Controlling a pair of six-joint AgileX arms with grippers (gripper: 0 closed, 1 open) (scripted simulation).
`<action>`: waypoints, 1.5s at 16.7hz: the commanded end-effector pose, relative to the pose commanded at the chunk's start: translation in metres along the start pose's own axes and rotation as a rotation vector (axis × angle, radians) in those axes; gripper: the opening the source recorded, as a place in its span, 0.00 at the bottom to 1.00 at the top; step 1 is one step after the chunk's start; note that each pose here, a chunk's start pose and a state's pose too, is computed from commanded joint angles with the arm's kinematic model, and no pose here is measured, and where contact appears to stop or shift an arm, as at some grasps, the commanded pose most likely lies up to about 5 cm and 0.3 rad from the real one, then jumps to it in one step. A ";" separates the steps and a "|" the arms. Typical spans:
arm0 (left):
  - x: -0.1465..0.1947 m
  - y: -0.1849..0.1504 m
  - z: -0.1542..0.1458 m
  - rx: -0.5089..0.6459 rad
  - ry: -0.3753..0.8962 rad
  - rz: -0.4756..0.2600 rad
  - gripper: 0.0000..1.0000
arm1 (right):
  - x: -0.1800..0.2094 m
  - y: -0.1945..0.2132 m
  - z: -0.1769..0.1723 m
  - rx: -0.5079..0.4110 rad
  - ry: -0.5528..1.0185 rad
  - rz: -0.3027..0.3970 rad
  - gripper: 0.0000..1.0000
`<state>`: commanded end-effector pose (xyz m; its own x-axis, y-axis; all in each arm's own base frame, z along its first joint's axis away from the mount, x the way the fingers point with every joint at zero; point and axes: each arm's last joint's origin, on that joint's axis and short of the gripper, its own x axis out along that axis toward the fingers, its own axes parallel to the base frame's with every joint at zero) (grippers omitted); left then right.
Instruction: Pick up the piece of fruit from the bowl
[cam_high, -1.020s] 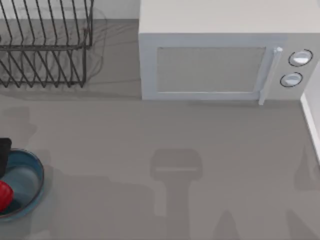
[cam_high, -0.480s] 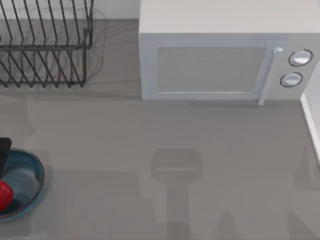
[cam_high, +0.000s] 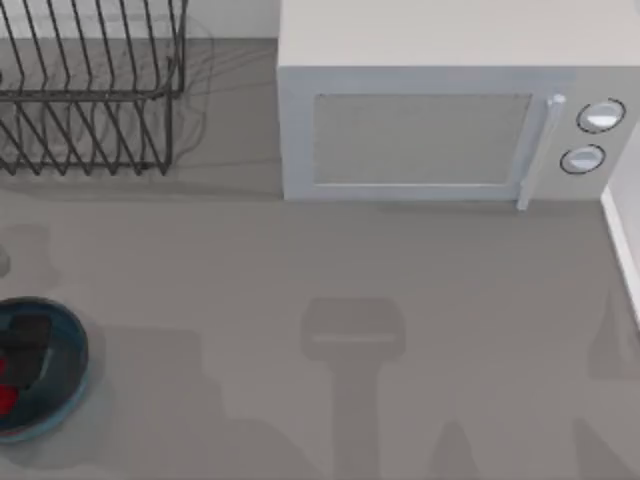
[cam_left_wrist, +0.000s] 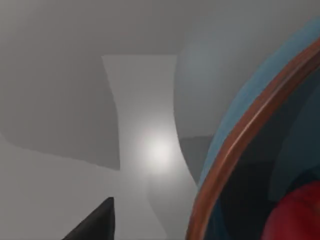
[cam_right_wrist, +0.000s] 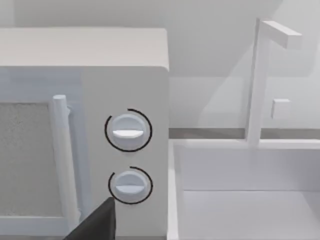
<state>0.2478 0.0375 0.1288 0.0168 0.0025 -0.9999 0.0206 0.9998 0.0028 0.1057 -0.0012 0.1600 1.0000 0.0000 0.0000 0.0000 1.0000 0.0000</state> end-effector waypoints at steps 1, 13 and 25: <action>0.008 0.000 -0.002 0.000 0.006 -0.001 1.00 | 0.000 0.000 0.000 0.000 0.000 0.000 1.00; 0.017 0.000 -0.005 -0.001 0.017 -0.003 0.55 | 0.000 0.000 0.000 0.000 0.000 0.000 1.00; 0.017 0.000 -0.005 -0.001 0.017 -0.003 0.00 | 0.000 0.000 0.000 0.000 0.000 0.000 1.00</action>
<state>0.2435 0.0372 0.1113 0.0000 0.0000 -1.0000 0.0200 0.9998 0.0000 0.1057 -0.0012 0.1600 1.0000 0.0000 0.0000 0.0000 1.0000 0.0000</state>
